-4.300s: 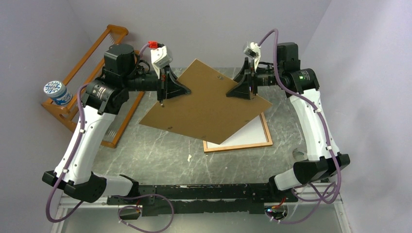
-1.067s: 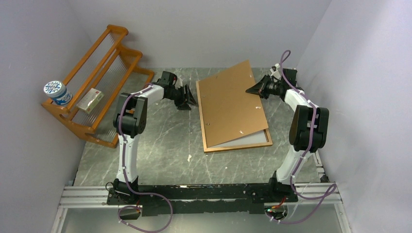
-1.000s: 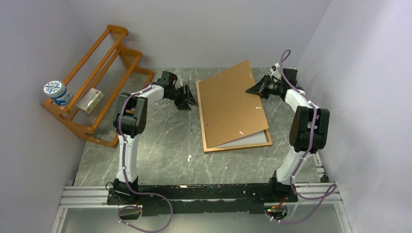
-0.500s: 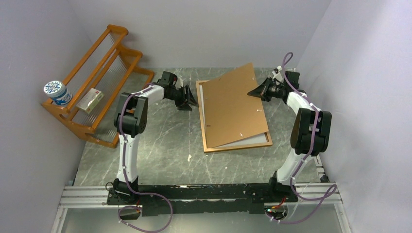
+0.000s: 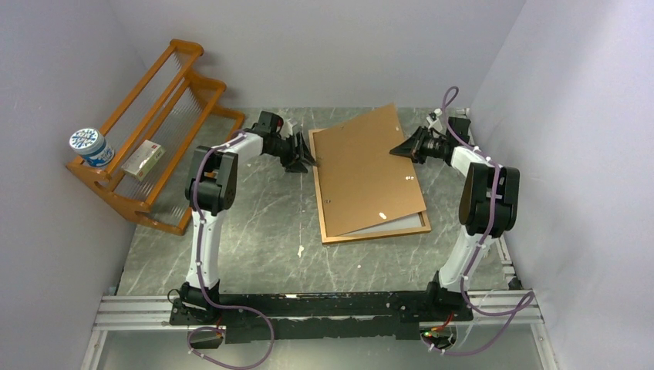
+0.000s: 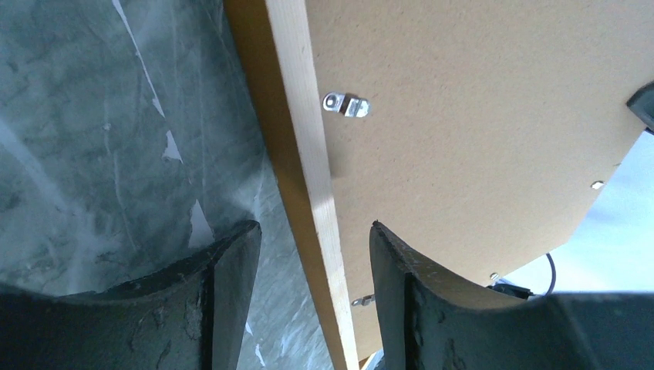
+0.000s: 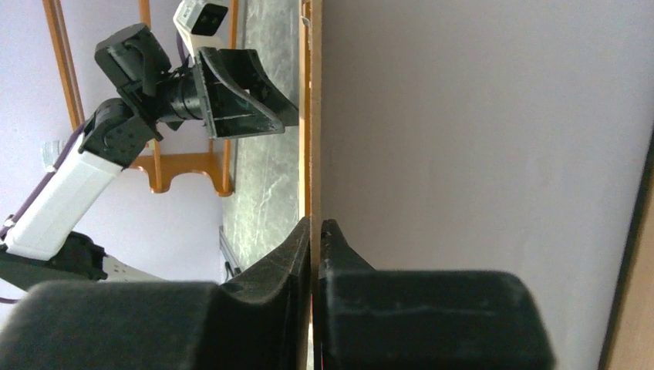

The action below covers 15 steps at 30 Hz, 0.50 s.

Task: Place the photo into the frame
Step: Turn over the photo frame item on the photo frame.

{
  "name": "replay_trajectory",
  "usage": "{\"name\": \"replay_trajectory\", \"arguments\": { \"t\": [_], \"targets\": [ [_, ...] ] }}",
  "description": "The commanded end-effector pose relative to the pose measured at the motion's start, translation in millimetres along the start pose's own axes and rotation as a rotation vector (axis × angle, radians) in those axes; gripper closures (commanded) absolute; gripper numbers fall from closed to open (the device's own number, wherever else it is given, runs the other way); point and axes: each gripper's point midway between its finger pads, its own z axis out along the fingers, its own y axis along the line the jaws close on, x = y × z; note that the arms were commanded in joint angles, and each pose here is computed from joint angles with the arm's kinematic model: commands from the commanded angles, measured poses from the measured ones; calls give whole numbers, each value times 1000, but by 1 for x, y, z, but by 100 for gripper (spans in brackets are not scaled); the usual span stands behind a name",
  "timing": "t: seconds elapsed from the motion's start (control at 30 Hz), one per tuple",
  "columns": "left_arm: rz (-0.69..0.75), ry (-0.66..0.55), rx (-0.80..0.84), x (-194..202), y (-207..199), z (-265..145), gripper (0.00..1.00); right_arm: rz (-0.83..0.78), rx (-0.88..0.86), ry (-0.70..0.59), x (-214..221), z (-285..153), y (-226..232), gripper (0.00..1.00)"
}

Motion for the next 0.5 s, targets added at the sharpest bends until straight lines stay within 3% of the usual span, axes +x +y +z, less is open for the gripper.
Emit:
{"name": "replay_trajectory", "arguments": {
  "t": [0.0, 0.1, 0.47],
  "targets": [
    [3, -3, -12, -7, 6, 7, 41, -69, -38, 3, -10, 4, 11, 83],
    [2, -8, -36, -9, 9, 7, 42, -40, -19, 6, -7, 7, 5, 78],
    [-12, -62, -179, -21, 42, -15, 46, 59, 17, 5, 25, 31, -3, 76]
  ]
}}
